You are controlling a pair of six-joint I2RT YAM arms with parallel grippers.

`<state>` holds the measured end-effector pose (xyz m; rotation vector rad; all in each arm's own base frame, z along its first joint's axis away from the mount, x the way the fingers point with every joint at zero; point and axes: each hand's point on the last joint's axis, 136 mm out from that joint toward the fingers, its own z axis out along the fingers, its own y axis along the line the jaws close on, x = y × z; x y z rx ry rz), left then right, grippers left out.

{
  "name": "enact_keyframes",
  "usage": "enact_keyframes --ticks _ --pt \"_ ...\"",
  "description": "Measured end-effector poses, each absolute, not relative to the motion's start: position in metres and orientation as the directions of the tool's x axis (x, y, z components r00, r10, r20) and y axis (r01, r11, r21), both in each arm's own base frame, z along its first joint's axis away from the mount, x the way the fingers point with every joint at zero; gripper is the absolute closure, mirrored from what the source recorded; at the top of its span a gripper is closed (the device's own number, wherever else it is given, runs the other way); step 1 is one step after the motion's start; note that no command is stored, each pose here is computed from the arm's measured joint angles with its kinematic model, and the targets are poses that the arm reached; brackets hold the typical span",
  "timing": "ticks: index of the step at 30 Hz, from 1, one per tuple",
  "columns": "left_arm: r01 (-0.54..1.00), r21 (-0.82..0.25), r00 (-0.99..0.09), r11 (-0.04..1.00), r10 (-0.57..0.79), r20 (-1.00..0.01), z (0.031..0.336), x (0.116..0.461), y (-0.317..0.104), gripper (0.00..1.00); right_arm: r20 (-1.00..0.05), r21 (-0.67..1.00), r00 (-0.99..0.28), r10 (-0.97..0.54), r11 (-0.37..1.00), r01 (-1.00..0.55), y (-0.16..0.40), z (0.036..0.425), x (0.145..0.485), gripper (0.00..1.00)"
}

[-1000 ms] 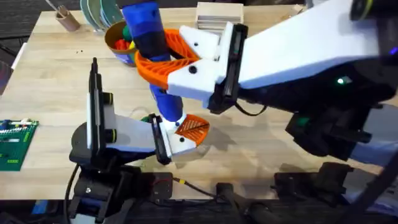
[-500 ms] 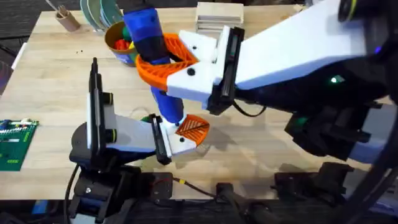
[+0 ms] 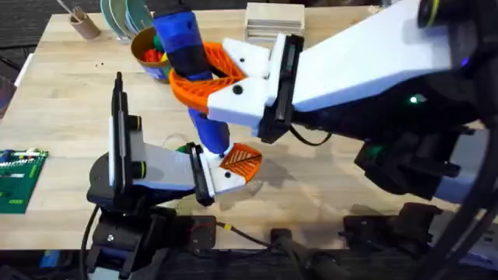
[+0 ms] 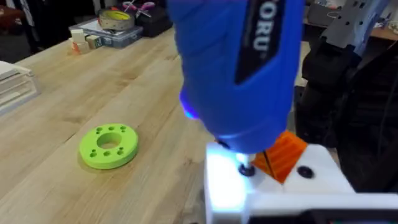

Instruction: Pick up the gripper from the table and insert it into the empty holder that is missing its gripper. Then pick up a screw, insert it into the mounting hole, and use the screwdriver to tighten it. Finally, clean up the table by picking up the vegetable and placing it into the bucket.

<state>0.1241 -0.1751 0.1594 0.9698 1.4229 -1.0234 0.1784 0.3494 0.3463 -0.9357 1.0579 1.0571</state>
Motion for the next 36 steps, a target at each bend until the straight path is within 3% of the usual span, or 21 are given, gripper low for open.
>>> enact_keyframes --ticks 7,13,17,22,28,32,36 --pt "0.952 -0.075 -0.086 0.297 0.024 -0.996 0.159 0.124 -0.175 0.996 -0.955 -0.110 0.170 0.244 0.239 -0.965 0.348 0.355 0.178 0.973" --pt "0.952 -0.075 -0.086 0.297 0.024 -0.996 0.159 0.124 -0.175 0.996 -0.871 -0.195 0.292 0.396 0.267 -0.944 0.334 0.398 0.166 0.973" --pt "0.952 -0.075 -0.086 0.297 0.024 -0.996 0.159 0.124 -0.175 0.996 -0.876 -0.227 0.327 0.353 0.298 -0.927 0.333 0.392 0.176 0.973" --pt "0.952 -0.075 -0.086 0.298 0.024 -0.996 0.159 0.124 -0.175 0.996 -0.906 -0.304 0.397 0.146 0.430 -0.850 0.320 0.358 0.226 0.973" --pt "0.952 -0.075 -0.086 0.297 0.024 -0.996 0.159 0.124 -0.175 0.996 -0.852 -0.522 0.422 -0.310 0.553 -0.649 0.268 0.290 0.310 0.973" --pt "0.952 -0.075 -0.086 0.298 0.024 -0.996 0.159 0.124 -0.175 0.996 -0.722 -0.676 0.320 -0.614 0.525 -0.518 0.213 0.229 0.368 0.973" --pt "0.952 -0.075 -0.086 0.298 0.024 -0.996 0.159 0.124 -0.175 0.996 -0.613 -0.736 0.172 -0.772 0.477 -0.480 0.160 0.176 0.405 0.973"
